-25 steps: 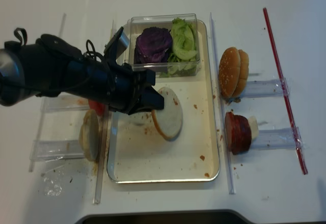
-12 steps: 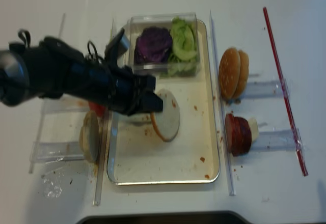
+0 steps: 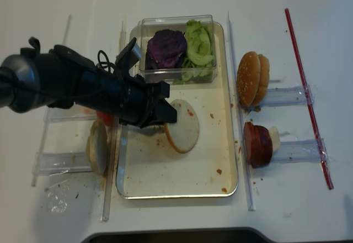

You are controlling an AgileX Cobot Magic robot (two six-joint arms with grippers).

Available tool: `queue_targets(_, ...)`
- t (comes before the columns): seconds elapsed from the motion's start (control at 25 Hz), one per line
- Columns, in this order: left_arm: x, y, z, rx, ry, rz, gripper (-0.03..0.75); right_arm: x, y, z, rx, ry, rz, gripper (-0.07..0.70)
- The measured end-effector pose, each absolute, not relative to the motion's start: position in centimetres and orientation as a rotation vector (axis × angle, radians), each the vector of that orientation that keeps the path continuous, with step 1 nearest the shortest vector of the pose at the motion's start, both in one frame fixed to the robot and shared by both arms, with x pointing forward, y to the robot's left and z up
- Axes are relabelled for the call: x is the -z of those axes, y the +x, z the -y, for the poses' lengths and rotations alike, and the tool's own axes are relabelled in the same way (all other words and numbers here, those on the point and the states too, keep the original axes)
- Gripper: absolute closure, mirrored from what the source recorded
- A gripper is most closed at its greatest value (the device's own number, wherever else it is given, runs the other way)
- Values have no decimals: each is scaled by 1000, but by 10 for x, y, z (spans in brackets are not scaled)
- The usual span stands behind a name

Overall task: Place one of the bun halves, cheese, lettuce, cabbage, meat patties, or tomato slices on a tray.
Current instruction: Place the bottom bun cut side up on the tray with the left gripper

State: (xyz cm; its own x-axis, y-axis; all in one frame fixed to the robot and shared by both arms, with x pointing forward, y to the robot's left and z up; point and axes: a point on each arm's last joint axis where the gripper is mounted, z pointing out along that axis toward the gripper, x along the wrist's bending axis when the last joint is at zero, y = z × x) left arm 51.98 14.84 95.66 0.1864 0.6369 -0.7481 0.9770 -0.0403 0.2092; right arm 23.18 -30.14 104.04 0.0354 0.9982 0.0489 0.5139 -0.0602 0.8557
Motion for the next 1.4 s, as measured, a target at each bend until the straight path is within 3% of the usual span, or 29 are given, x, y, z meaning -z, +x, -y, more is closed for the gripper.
queue_targets(0.16, -956, 520, -149, 599, 1773, -1510, 632, -1040, 232, 301, -929, 1652, -1551, -60)
queue_targets(0.28, -955, 519, -150, 587, 1802, -1496, 575, -1040, 232, 301, -929, 1652, -1551, -60)
queue_targets(0.68, -955, 517, -150, 595, 1832, -1480, 269, -1040, 232, 301, -929, 1652, -1551, -60)
queue_targets(1.4, -964, 518, -152, 545, 1856, -1457, 242, -1040, 232, 301, -929, 1652, -1551, -60)
